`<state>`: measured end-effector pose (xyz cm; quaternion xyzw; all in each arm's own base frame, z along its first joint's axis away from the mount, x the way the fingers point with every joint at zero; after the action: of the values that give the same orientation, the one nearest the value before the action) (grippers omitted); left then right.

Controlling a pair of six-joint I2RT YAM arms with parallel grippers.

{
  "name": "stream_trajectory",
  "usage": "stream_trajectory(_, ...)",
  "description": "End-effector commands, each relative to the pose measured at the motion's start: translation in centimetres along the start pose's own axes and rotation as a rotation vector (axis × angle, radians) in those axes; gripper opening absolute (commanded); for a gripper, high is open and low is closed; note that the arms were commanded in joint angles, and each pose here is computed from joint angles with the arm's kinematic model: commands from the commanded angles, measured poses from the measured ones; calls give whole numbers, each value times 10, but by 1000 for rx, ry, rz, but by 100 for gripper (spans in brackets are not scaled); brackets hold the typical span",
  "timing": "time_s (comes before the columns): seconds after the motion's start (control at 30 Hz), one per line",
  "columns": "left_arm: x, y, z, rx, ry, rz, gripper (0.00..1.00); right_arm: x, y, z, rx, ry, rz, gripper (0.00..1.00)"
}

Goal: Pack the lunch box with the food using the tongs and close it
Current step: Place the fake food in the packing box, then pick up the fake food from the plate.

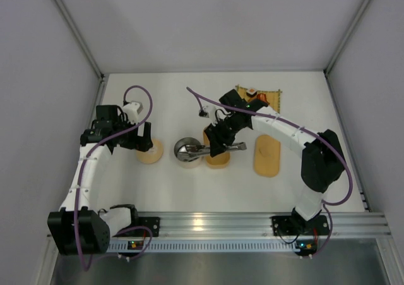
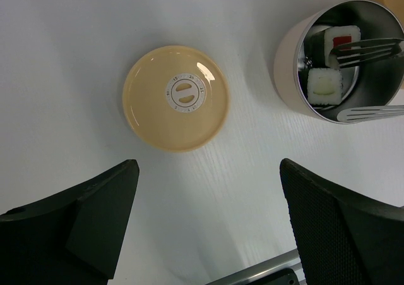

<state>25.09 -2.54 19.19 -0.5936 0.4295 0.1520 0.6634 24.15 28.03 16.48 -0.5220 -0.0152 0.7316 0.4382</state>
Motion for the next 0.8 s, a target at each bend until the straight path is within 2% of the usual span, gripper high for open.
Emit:
stream_trajectory(0.0,-6,-3,2,21,-16,-26,98,-1,-19,13,-66,-31,-61,52)
stream_trajectory(0.17,-7,-3,1,22,-15,-26,98,-8,-26,14,-79,-13,-79,53)
stream_trajectory(0.27,-7,-3,2,20,-19,-25,98,-24,-38,16,-101,12,-122,51)
stream_trajectory(0.5,-9,-7,2,17,-22,-40,98,-102,-82,7,-94,109,-341,46)
stream_trajectory(0.6,-9,-9,1,15,-20,-43,98,-134,-89,-21,-48,251,-422,44)
stream_trajectory(0.77,-7,-9,1,6,-14,-45,98,-178,-84,-96,92,580,-510,43)
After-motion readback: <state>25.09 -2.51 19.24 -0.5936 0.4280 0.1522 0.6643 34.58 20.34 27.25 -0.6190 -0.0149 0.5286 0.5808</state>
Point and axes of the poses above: each gripper's point midway between its finger pads, its own x axis out along the fingers, its own z axis along the line the jaws close on, y = z × x, the point moved 4 cm from there along -x, back along the fingers, and after that the axes turned 5 degrees about x, right-handed, at the moved point
